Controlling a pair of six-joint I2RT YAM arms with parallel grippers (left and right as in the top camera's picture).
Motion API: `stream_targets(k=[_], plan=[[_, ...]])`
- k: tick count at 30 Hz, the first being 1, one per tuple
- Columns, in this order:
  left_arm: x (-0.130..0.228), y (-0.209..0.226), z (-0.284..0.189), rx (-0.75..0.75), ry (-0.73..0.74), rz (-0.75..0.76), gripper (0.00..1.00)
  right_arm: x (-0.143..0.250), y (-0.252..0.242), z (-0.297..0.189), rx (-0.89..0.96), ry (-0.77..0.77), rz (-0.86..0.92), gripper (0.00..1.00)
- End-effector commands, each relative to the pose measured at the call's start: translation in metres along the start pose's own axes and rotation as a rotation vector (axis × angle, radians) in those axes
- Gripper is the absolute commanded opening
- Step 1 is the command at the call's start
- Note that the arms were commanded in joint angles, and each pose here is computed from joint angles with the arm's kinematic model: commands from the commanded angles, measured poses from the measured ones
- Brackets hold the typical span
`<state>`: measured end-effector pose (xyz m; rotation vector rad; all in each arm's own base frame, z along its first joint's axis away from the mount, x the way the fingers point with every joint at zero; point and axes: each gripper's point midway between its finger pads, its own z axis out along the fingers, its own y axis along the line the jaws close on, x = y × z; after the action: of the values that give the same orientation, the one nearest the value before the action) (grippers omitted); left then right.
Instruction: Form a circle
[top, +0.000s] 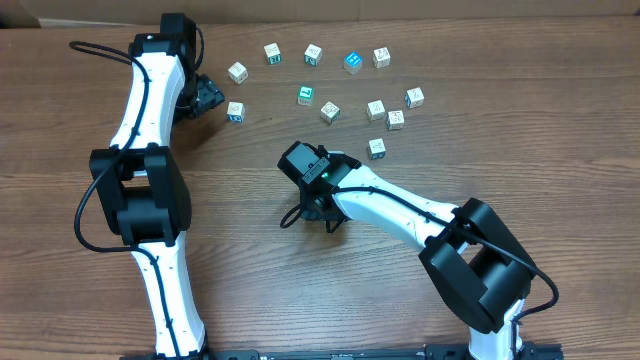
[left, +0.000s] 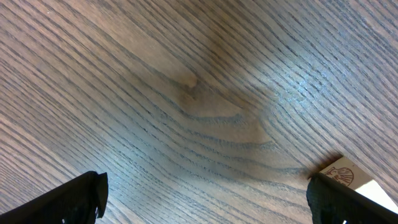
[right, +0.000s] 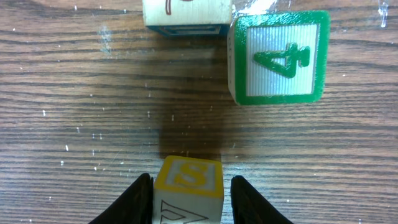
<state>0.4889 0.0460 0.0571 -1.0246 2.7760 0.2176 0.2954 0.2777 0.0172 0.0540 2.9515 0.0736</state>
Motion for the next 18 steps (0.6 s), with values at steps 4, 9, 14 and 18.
stream_targets(k=[4,9,14,18], plan=[[-0.0016,-0.0030,-0.0160,0.025,-0.023,0.020,1.00,-0.0001,-0.0055,0.0032,0.019,-0.003,0.005,0.38],[-0.0017,-0.0031,-0.0160,0.025,-0.023,0.020,1.00,-0.0001,-0.0055,0.0032,0.019,-0.003,0.005,0.38],[-0.0016,-0.0030,-0.0160,0.025,-0.023,0.020,1.00,-0.0001,-0.0055,0.0032,0.019,-0.003,0.005,0.38],[-0.0017,-0.0031,-0.0160,0.025,-0.023,0.020,1.00,-0.0001,-0.0055,0.0032,0.019,-0.003,0.005,0.38]])
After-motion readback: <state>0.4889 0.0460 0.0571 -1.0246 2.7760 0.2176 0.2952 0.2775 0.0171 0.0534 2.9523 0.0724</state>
